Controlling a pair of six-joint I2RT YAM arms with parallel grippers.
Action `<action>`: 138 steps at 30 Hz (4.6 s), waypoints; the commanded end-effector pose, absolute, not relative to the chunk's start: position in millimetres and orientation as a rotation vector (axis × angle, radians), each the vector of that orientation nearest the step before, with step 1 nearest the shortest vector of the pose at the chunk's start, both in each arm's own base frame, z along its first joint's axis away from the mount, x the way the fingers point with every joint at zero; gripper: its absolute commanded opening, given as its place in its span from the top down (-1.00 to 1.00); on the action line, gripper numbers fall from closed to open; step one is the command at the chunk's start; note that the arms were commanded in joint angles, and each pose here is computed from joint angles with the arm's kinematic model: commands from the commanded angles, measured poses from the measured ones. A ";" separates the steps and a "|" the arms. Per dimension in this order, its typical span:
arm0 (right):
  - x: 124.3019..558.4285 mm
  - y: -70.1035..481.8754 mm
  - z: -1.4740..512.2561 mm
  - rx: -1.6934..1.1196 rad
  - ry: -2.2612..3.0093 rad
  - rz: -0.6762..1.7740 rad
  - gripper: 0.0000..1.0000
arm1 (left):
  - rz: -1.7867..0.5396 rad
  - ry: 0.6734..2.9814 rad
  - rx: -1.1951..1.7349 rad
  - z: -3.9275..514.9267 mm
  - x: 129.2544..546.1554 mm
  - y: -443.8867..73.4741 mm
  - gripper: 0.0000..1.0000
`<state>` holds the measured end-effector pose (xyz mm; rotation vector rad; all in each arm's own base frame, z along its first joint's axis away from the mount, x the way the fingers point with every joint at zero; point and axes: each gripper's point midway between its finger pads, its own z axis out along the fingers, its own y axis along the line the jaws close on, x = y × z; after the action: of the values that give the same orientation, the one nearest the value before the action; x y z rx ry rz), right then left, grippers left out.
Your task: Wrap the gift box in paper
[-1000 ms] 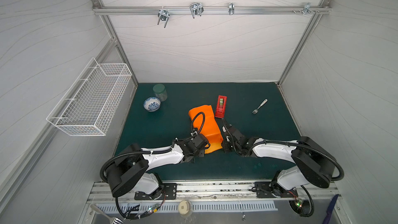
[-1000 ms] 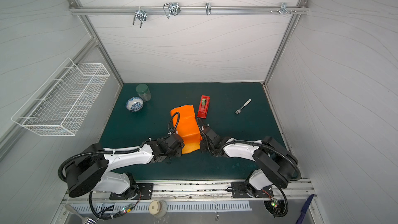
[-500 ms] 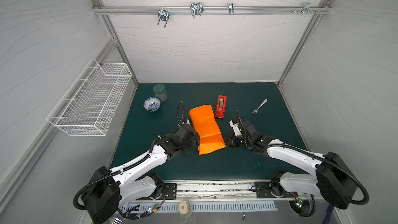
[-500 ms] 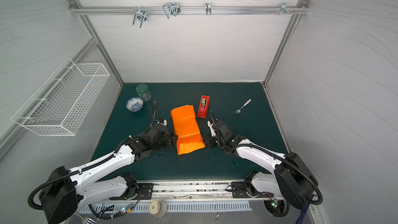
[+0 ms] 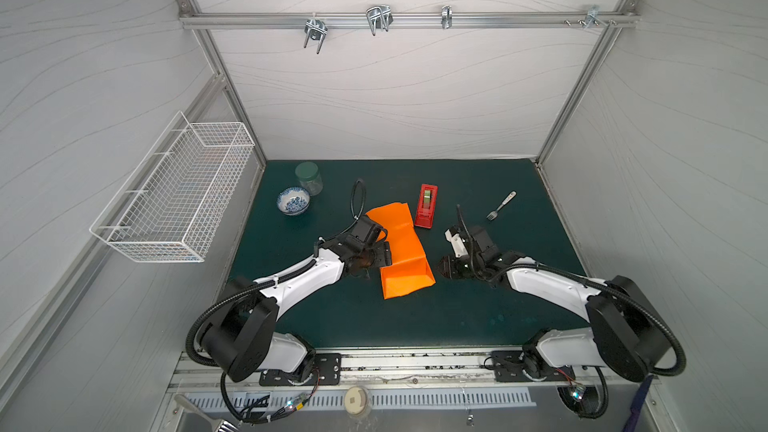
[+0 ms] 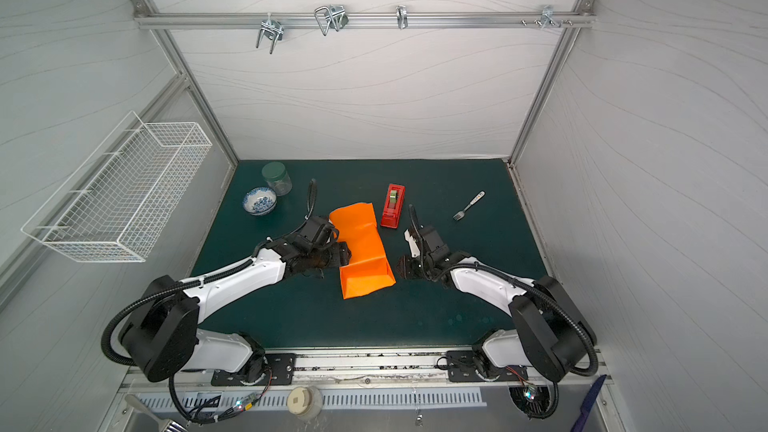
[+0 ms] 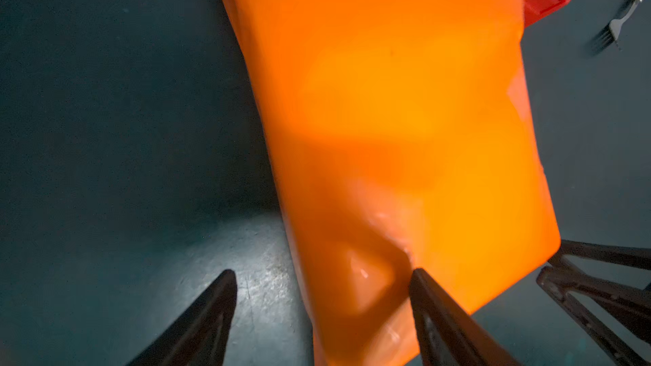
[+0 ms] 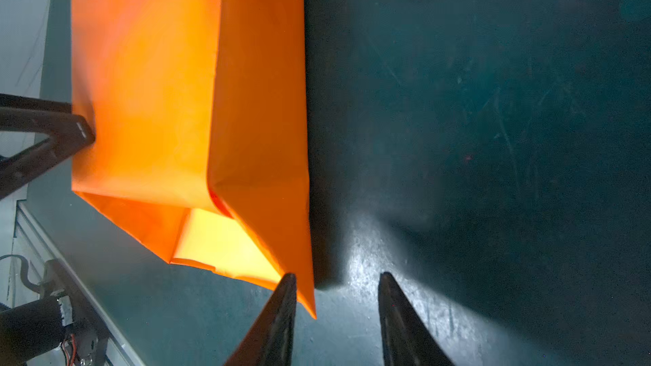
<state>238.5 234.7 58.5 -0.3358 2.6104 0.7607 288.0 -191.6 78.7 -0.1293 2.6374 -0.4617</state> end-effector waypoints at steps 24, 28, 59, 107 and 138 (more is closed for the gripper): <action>237.2 242.9 70.0 -0.410 2.574 0.696 0.30 | -0.440 2.639 -0.119 59.4 288.2 -188.4 -0.51; 244.9 238.6 60.0 -0.406 2.594 0.640 0.34 | -0.434 2.640 -0.118 58.5 287.7 -187.5 -0.51; 239.6 277.2 47.0 -0.504 2.602 0.677 0.42 | -0.424 2.645 -0.113 55.3 285.8 -185.9 -0.49; 242.0 291.7 26.7 -0.377 2.588 0.708 0.56 | -0.432 2.644 -0.115 54.7 279.1 -182.3 -0.47; 244.3 278.0 5.2 -0.299 2.592 0.637 0.58 | -0.446 2.629 -0.096 61.8 280.7 -184.4 -0.49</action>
<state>252.4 292.2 24.3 -0.3179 2.5347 0.7152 295.1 -198.5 75.5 -0.1167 2.5509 -0.5372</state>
